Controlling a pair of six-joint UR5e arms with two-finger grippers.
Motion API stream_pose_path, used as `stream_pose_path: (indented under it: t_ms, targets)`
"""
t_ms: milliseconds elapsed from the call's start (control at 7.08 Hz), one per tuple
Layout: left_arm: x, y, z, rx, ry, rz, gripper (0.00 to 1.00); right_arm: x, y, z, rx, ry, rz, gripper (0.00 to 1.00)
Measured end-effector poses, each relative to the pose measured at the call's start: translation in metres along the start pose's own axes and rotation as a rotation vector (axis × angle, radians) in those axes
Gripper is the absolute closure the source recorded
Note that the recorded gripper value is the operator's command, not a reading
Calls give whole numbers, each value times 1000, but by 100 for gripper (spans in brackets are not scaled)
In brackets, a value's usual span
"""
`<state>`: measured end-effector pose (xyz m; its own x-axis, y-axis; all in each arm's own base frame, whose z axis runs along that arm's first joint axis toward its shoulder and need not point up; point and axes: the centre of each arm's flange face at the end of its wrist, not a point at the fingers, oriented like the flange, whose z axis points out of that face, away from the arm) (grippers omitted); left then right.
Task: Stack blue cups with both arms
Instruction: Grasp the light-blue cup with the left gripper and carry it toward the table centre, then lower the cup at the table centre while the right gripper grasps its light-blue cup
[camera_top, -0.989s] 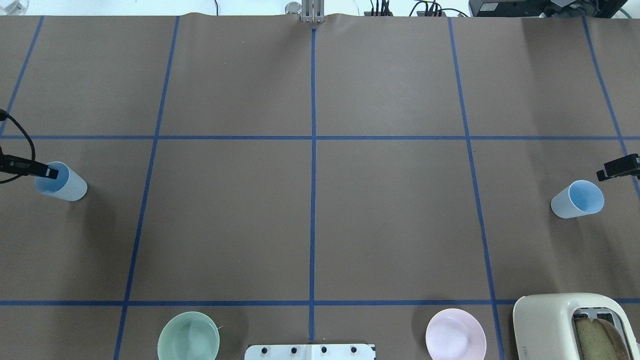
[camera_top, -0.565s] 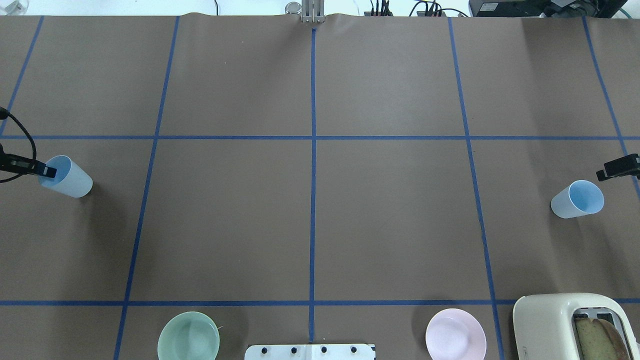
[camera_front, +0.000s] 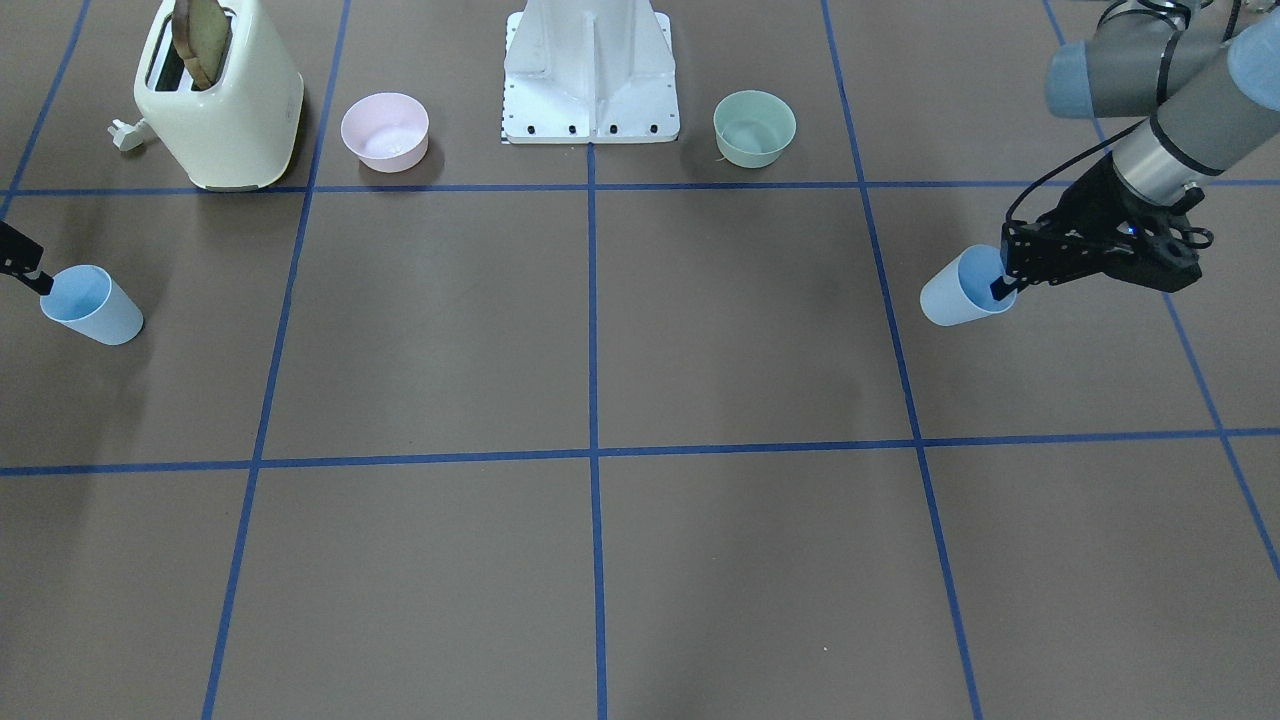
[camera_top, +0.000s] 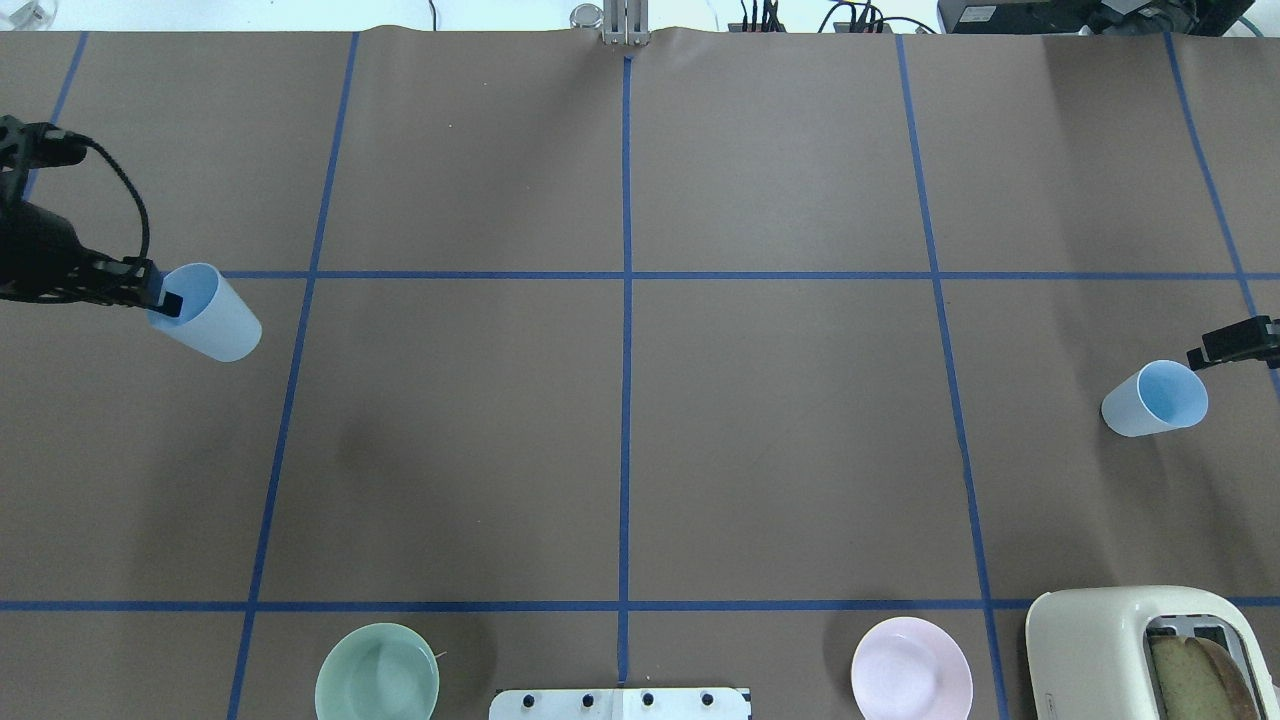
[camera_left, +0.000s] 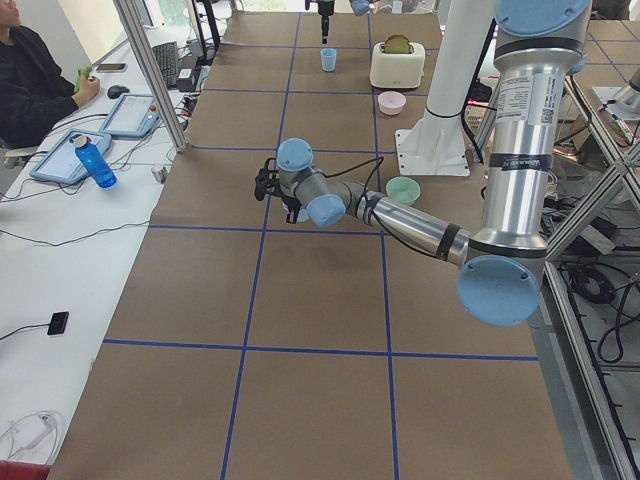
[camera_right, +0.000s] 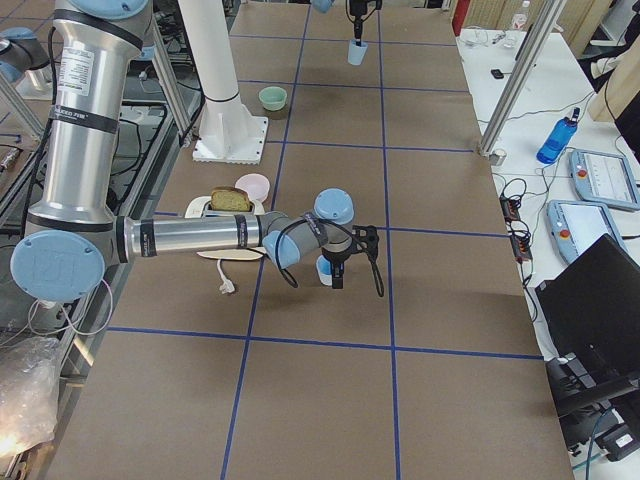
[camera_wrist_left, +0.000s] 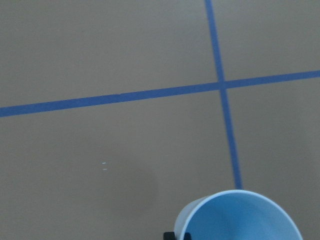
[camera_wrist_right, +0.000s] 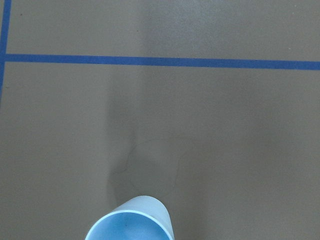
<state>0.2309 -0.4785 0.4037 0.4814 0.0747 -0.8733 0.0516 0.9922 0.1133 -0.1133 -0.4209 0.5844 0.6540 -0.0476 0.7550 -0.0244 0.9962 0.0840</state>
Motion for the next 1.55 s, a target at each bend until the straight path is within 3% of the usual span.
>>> stream_pose_path:
  t_ms: [424,706,1130,1554]
  targets:
    - [158,-4,44,6,-14,-128,100,6,2,14,-6,16,-4,0]
    - [229,16,70,12,-28,-173,100,2,-3,19,-5,18,-7,0]
    - [295,45,99,25,-42,-211,100,0,-7,28,-16,22,-11,0]
    - [327,51,117,35,-50,-231,100,-3,-5,34,-27,24,-16,0]
